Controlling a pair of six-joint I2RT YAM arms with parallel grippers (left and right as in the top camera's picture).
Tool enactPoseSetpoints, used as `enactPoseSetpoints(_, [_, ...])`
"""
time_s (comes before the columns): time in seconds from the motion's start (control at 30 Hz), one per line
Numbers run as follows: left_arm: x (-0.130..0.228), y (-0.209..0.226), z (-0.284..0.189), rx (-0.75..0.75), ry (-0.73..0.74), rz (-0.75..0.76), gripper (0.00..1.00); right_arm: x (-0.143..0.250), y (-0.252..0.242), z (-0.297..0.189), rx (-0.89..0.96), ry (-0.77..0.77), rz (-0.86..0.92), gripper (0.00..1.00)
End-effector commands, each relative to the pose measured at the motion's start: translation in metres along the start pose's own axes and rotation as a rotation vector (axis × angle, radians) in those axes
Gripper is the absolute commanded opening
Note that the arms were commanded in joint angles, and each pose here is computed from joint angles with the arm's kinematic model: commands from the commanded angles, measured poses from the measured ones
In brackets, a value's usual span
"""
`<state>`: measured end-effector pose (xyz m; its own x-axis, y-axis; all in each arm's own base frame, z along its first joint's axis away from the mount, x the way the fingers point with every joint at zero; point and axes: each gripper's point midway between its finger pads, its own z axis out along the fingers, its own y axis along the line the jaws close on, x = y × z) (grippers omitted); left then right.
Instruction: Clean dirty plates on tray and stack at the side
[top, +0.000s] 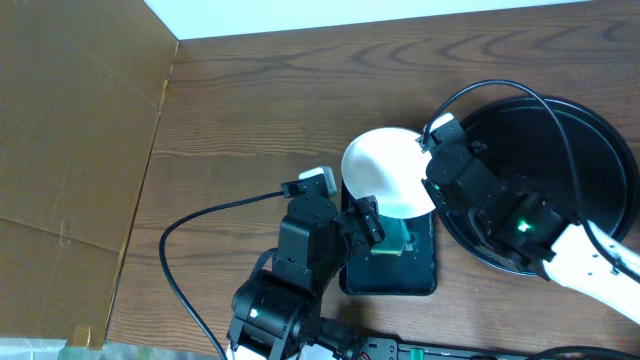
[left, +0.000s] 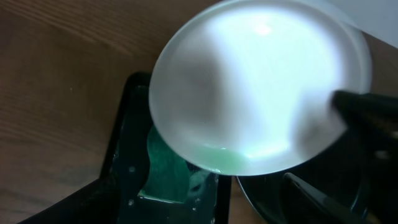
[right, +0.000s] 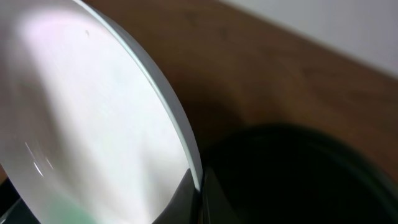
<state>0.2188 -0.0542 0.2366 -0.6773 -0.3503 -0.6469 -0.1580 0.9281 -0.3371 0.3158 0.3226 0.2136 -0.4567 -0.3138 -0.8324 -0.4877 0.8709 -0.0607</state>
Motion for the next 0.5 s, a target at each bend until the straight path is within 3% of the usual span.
enactPoseSetpoints(0.0, [-0.006, -0.002, -0.005, 0.005, -0.017, -0.002, 0.82, -0.029, -0.014, -0.025, 0.097, -0.105, -0.038, 0.01])
enactPoseSetpoints(0.47, [-0.006, -0.002, -0.005, 0.005, -0.017, -0.002, 0.82, -0.052, -0.005, -0.059, 0.215, -0.220, -0.165, 0.01])
